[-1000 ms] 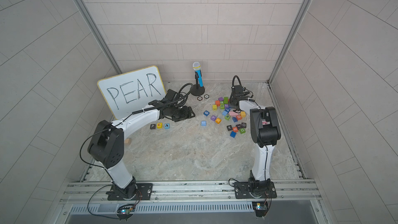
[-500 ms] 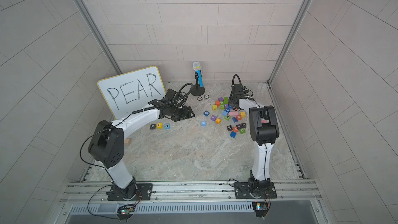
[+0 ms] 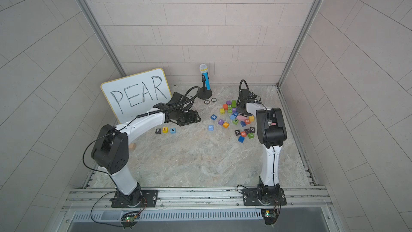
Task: Spell the uppercase word “pear” with letter blocks
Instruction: Pick up the letter block from the center of the board.
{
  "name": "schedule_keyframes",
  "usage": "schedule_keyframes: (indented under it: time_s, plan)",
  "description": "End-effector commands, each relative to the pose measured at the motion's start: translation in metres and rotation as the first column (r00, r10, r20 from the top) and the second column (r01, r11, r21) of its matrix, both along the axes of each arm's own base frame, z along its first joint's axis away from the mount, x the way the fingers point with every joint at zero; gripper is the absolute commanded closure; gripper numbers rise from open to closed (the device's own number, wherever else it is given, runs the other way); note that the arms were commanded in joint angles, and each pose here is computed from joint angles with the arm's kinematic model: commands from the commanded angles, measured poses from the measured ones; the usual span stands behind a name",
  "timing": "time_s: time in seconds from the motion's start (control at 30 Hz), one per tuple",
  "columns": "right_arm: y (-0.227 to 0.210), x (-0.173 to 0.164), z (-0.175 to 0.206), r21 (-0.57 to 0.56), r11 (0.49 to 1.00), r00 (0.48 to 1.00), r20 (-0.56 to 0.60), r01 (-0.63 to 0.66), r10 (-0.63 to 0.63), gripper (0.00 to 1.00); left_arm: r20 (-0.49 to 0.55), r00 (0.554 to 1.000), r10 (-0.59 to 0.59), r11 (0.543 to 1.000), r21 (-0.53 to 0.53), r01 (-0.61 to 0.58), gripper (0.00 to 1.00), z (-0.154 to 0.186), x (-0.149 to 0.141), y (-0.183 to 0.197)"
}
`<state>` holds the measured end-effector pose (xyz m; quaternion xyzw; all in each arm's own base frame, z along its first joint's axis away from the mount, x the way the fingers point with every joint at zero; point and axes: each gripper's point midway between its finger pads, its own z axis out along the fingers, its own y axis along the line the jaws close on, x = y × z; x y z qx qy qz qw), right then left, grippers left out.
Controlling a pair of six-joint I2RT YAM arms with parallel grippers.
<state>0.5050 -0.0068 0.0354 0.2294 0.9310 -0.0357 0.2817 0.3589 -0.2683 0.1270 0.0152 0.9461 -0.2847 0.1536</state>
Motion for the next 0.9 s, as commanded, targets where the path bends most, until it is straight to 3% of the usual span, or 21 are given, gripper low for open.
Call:
schedule_keyframes:
  time_s: [0.0,0.87]
  plan:
    - [-0.0052,-0.0017,-0.0071,0.005,1.000,0.999,-0.024,0.028,-0.028,0.57,0.021,1.000,-0.008,1.000,0.012,0.008,0.25,0.0059,0.0013,0.0012]
    - [-0.0047,-0.0061,-0.0074,0.008,1.000,0.999,-0.025,0.023,-0.022,0.66,0.022,1.000,0.012,1.000,0.016,-0.013,0.25,0.0047,0.0008,0.0049]
